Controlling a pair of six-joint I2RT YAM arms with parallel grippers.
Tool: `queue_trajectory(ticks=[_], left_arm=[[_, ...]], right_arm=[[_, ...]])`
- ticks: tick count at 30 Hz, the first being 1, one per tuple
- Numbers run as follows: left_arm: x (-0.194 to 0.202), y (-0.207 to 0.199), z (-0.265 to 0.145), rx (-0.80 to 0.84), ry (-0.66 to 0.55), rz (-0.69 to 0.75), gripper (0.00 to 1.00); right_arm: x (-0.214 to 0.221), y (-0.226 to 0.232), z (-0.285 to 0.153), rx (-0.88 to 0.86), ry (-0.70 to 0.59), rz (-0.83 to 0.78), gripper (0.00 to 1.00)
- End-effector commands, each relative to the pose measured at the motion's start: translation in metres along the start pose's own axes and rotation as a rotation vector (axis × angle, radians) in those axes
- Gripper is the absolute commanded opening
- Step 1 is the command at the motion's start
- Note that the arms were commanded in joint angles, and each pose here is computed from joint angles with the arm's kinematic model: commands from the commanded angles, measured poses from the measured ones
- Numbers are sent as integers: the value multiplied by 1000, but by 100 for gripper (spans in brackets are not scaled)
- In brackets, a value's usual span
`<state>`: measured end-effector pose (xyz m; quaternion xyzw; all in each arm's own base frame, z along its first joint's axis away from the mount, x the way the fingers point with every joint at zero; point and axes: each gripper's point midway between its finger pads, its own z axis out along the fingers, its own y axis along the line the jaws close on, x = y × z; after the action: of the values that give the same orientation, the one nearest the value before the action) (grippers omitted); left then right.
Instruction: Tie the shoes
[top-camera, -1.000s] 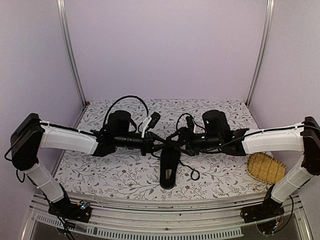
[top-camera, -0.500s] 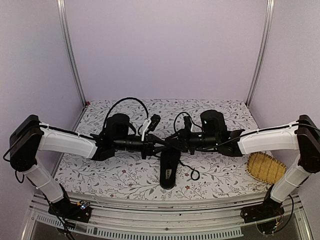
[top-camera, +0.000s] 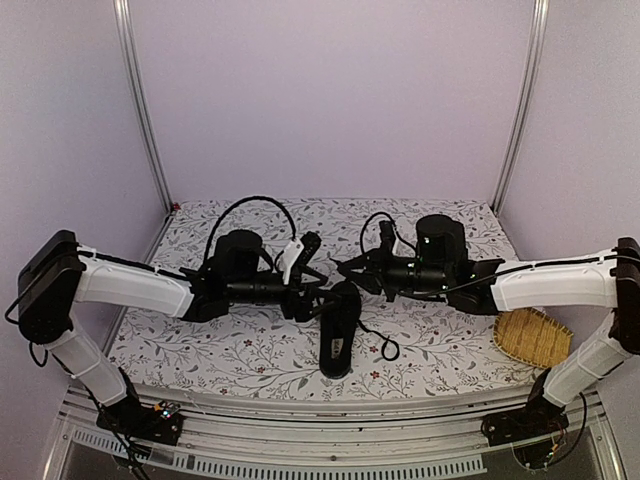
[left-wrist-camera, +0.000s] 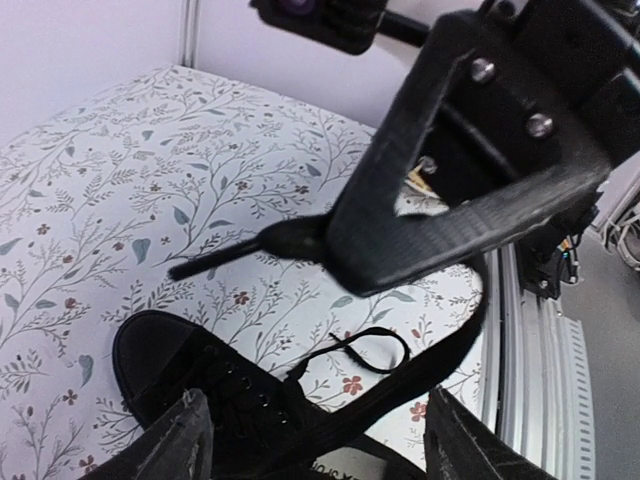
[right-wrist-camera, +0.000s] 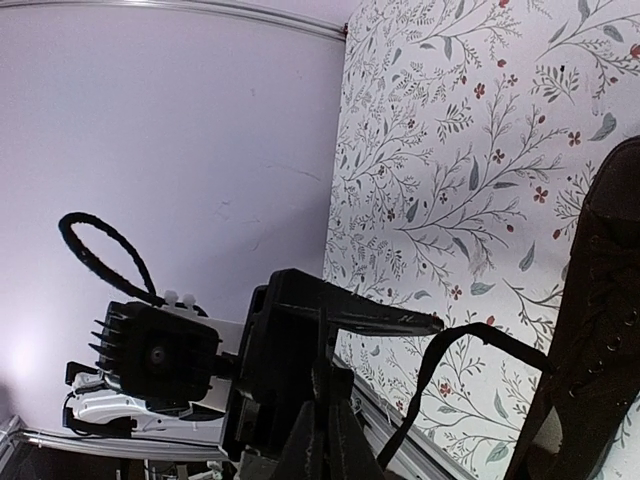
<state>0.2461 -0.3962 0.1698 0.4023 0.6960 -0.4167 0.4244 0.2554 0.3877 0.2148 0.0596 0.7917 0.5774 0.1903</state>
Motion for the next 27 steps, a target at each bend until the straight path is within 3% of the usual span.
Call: queue_trajectory(ticks=[1, 7, 13, 18, 25, 26, 27], left_arm=[[15, 24, 3, -125, 49, 48, 72], [23, 26, 14, -106, 76, 48, 64], [28, 27, 19, -95, 79, 28, 30], [25, 19, 17, -55, 47, -13, 1], [25, 23, 14, -78, 16, -131, 0], [27, 25, 15, -86, 20, -149, 0], [29, 27, 17, -92, 26, -162, 0]], right_arm=[[-5, 13, -8, -19, -35, -25, 2], [-7, 18, -10, -14, -38, -41, 2], [-12, 18, -12, 14, -64, -59, 2], [-25, -12, 3, 192, -92, -143, 2], [-48, -69, 33, 415, -81, -260, 3], [-50, -78, 37, 439, -66, -267, 7], [-51, -85, 41, 455, -47, -271, 20]])
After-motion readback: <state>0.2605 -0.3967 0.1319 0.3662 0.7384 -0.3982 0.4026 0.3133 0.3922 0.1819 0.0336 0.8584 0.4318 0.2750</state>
